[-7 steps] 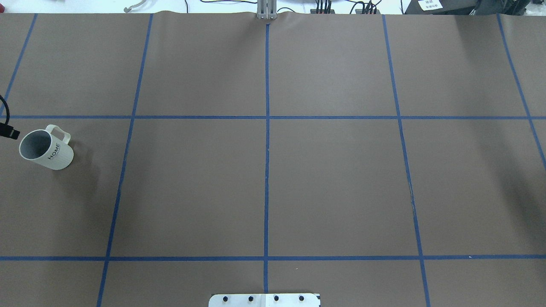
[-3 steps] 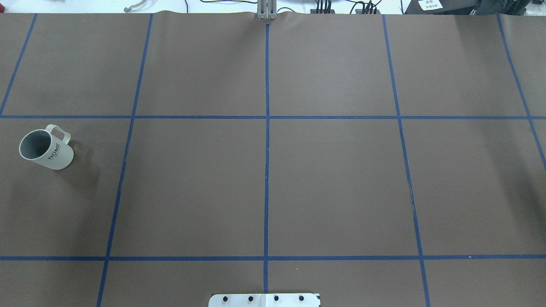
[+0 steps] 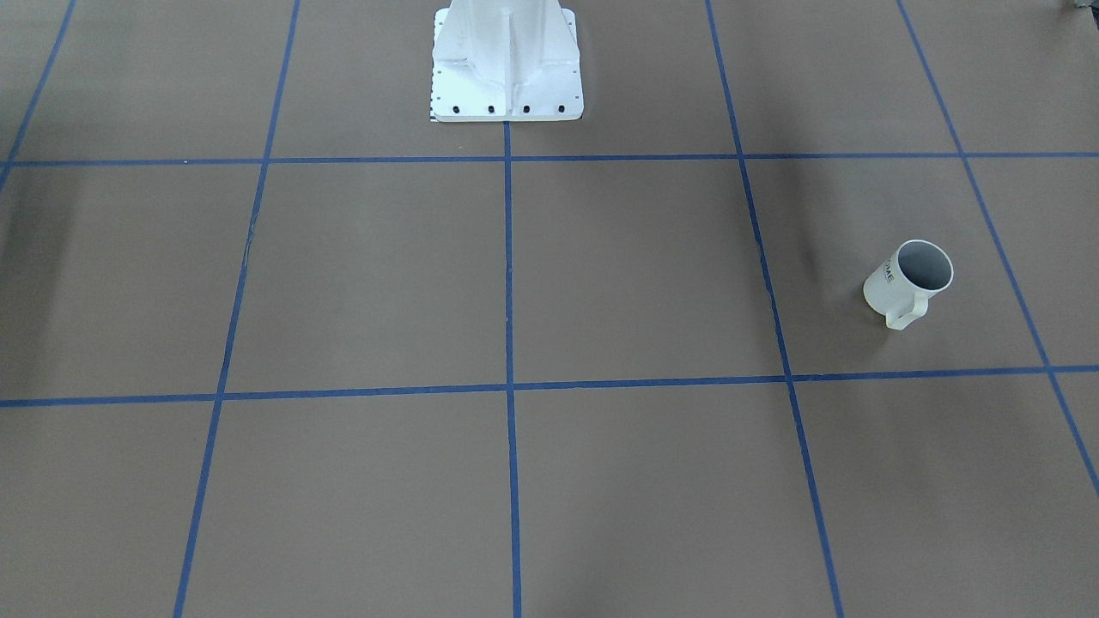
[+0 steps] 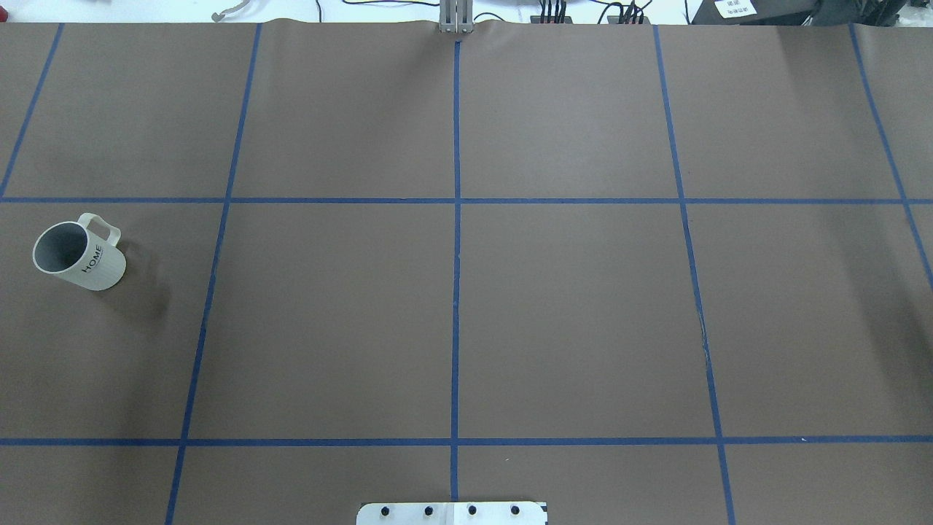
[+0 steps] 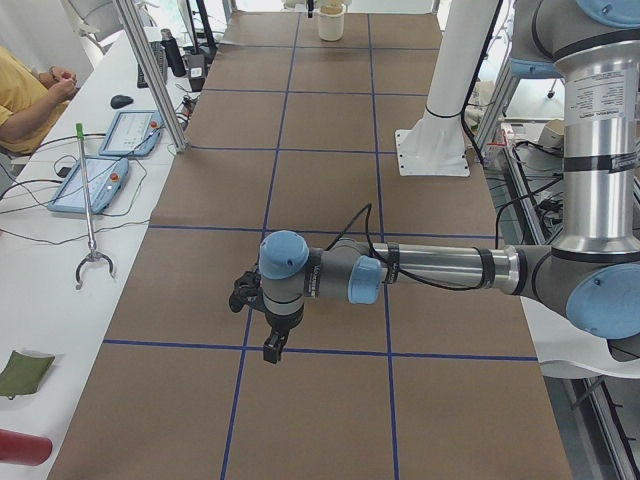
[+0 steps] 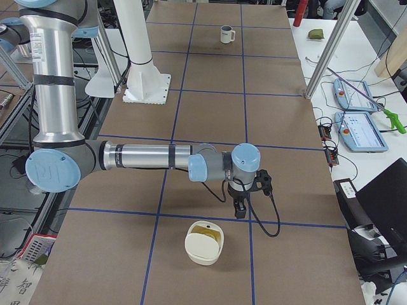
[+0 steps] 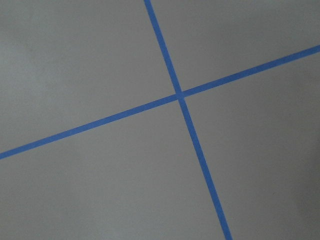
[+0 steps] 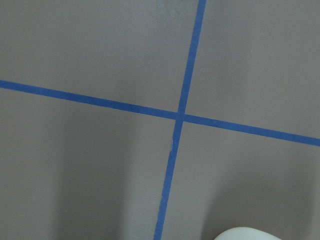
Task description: Left arm hands cup to right arm to dump lemon
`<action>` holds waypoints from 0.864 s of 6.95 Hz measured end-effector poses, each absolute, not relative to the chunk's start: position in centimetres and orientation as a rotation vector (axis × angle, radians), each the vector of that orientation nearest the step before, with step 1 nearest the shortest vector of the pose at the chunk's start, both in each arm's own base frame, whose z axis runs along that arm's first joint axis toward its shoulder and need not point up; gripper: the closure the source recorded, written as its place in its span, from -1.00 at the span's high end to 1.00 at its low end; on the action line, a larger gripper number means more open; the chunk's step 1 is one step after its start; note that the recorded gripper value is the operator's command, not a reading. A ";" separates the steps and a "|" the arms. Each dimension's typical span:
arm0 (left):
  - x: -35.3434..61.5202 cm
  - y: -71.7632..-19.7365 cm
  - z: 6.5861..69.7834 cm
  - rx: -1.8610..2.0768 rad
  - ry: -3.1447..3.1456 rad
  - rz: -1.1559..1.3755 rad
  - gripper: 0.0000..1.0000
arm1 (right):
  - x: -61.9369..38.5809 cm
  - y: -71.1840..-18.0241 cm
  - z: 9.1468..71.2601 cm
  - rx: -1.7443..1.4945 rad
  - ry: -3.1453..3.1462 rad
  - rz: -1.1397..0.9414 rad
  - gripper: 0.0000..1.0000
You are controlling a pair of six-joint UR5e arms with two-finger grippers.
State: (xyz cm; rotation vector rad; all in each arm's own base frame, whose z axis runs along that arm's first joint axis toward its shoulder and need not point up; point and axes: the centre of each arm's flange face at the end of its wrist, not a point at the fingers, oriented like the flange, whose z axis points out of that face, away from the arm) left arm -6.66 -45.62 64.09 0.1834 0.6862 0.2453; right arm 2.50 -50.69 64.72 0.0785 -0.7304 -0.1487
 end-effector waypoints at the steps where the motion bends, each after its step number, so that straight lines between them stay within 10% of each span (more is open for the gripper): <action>1: -6.8 -45.3 64.2 0.178 0.698 0.235 1.00 | 2.7 -50.3 64.9 0.077 -0.733 -0.144 1.00; 6: -6.7 -44.9 64.1 0.152 0.744 0.217 1.00 | 4.8 -46.4 64.9 0.087 -0.736 -0.109 1.00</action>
